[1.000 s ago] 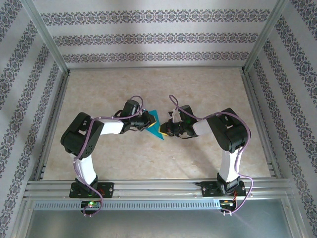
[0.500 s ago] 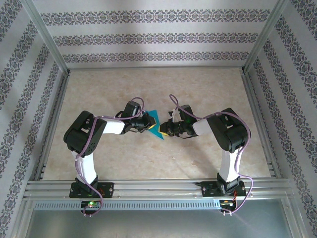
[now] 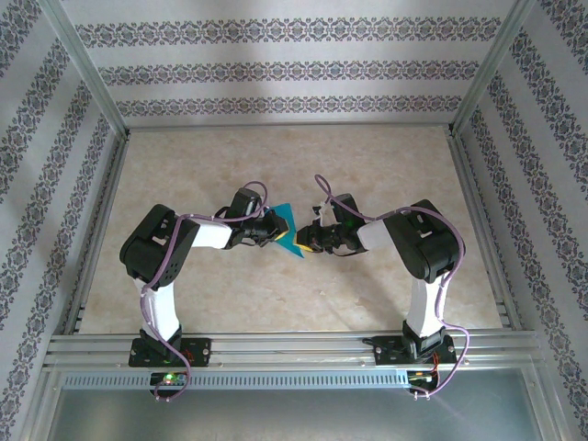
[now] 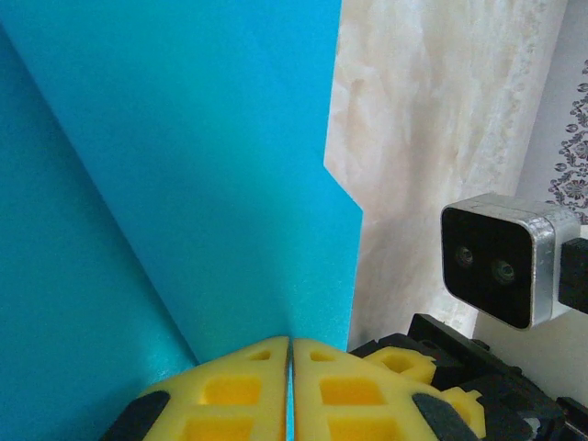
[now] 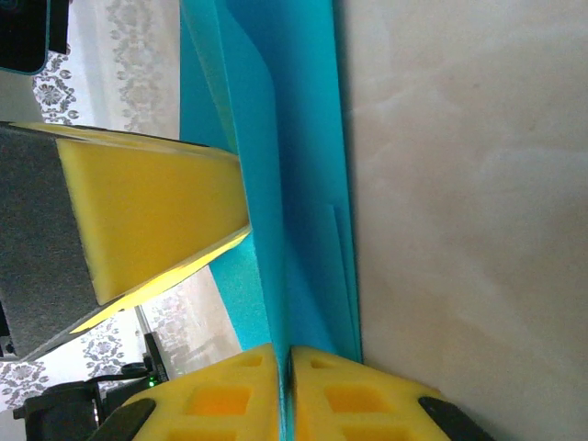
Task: Fold a paper plane with a square sheet of paper (pick it up from the middle)
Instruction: Fourth fold the wing at the center of the table.
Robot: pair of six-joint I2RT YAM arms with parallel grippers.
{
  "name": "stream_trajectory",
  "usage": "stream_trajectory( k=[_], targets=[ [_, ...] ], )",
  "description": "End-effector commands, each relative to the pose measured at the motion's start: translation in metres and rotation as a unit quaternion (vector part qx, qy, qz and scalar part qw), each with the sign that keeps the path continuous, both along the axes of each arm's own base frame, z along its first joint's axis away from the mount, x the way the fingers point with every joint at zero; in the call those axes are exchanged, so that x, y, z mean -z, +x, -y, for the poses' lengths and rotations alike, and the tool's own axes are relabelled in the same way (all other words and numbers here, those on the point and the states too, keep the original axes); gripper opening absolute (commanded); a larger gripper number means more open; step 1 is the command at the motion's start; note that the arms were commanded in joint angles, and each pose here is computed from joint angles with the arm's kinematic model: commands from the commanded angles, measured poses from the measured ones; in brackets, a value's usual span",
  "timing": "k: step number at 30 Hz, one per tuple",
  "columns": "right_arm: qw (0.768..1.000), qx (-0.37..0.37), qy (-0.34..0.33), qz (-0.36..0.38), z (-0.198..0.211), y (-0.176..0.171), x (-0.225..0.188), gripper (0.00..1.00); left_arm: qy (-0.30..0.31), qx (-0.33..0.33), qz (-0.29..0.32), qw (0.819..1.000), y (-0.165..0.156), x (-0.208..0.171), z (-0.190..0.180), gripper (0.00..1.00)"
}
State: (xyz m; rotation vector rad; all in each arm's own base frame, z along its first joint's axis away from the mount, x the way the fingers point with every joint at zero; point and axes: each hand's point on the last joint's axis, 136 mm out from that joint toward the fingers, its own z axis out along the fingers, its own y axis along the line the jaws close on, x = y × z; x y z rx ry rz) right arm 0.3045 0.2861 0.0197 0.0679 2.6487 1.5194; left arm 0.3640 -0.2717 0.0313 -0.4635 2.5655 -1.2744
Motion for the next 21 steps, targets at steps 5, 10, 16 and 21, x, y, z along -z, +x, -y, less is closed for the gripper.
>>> stream_trajectory(
  k=[5, 10, 16, 21],
  targets=[
    [0.991, 0.037, -0.101, -0.081, 0.0311, -0.0212, 0.0638, 0.17, 0.002, 0.000, -0.003, 1.000, 0.0049, 0.0060, -0.0020, 0.11],
    [0.990, 0.037, -0.104, -0.085, 0.0320, -0.0227, 0.0653, 0.17, -0.003, 0.005, -0.001, 1.000, 0.0054, 0.0050, 0.0002, 0.13],
    [0.989, 0.038, -0.110, -0.089, 0.0342, -0.0237, 0.0684, 0.15, -0.010, 0.009, 0.005, 1.000, 0.0071, 0.0008, 0.0030, 0.13],
    [0.989, 0.036, -0.115, -0.090, 0.0349, -0.0238, 0.0701, 0.17, -0.017, 0.015, 0.012, 1.000, 0.0084, -0.0036, 0.0054, 0.13]
  ],
)
